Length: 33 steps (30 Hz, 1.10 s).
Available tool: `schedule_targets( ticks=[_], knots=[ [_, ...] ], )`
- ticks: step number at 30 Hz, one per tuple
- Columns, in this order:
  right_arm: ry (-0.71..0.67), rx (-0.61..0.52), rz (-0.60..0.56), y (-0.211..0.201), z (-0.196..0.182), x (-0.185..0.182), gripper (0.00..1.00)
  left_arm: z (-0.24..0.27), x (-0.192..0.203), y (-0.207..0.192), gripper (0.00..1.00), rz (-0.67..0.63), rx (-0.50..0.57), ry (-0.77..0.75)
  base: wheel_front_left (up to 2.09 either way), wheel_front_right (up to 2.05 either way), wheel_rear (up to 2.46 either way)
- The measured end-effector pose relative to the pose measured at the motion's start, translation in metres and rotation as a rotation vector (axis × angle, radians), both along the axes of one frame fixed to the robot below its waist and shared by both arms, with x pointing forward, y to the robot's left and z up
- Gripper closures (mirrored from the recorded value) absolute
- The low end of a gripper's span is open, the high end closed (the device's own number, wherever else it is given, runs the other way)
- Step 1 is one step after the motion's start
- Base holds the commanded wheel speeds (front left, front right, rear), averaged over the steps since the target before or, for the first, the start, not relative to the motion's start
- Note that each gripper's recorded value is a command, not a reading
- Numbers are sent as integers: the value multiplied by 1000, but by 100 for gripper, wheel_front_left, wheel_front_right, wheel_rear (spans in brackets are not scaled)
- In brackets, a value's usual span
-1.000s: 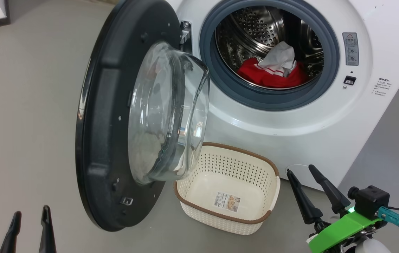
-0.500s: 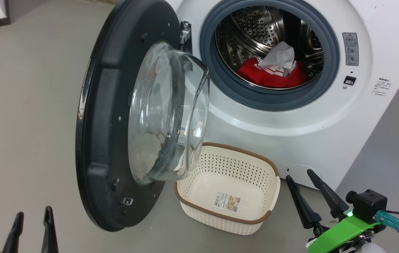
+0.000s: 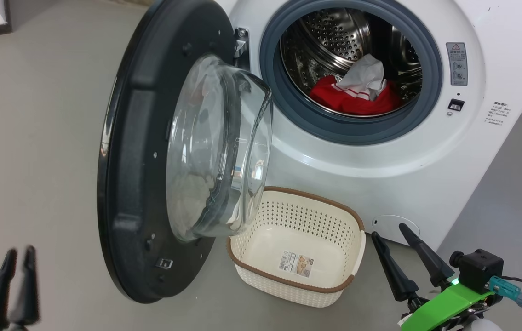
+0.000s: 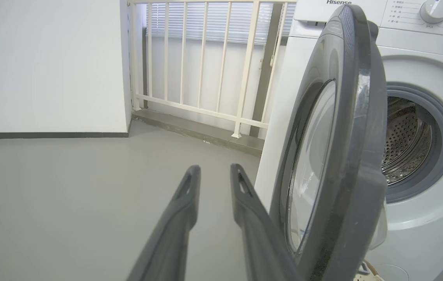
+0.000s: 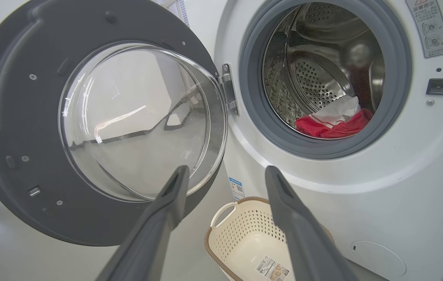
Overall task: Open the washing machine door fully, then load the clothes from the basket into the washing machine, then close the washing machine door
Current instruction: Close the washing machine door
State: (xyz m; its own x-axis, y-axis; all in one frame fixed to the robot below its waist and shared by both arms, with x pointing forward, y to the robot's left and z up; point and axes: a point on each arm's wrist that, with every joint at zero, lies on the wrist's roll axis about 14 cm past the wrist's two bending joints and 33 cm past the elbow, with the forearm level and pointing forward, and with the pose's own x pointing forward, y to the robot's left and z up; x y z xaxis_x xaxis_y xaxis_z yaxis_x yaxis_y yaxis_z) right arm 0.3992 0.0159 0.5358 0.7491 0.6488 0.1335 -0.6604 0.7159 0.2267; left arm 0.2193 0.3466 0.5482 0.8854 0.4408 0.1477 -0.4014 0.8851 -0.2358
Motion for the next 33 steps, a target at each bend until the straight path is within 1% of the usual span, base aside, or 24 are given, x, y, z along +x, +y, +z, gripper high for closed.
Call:
schedule_targets(
  ticks=[2,5,6,9,11,14,17,22,23,26,29,33],
  knots=[
    [1,0,0,0,0,0,0,12,5,3,100,-19,7,-17,0,0,0],
    [2,-1,0,0,-1,0,0,31,11,10,100,-35,-18,-54,0,0,0],
    [2,-1,-1,-1,-1,0,0,36,13,13,100,-38,-33,-66,0,0,0],
    [4,-1,-4,-2,-2,0,0,48,21,21,100,-61,-127,-104,0,0,0],
    [5,-1,-7,-3,-2,0,0,53,26,26,100,-82,-233,-141,0,0,0],
    [6,-1,-13,-5,-2,1,0,54,37,29,100,-118,-452,-188,0,0,0],
    [8,0,-19,-8,-3,1,0,49,45,32,100,-143,-635,-202,0,0,0],
    [11,1,-32,-12,-4,1,0,39,55,35,100,-179,-886,-198,0,0,0],
    [11,1,-32,-12,-4,1,0,39,55,35,100,-179,-886,-198,0,0,0],
    [13,2,-40,-15,-5,2,0,33,61,33,100,-204,-1025,-190,0,0,0],
    [14,2,-49,-18,-5,2,0,30,67,27,100,-233,-1122,-166,0,0,0],
    [15,3,-61,-23,-5,2,0,30,76,15,100,-276,-1194,-138,0,0,0]
  ],
)
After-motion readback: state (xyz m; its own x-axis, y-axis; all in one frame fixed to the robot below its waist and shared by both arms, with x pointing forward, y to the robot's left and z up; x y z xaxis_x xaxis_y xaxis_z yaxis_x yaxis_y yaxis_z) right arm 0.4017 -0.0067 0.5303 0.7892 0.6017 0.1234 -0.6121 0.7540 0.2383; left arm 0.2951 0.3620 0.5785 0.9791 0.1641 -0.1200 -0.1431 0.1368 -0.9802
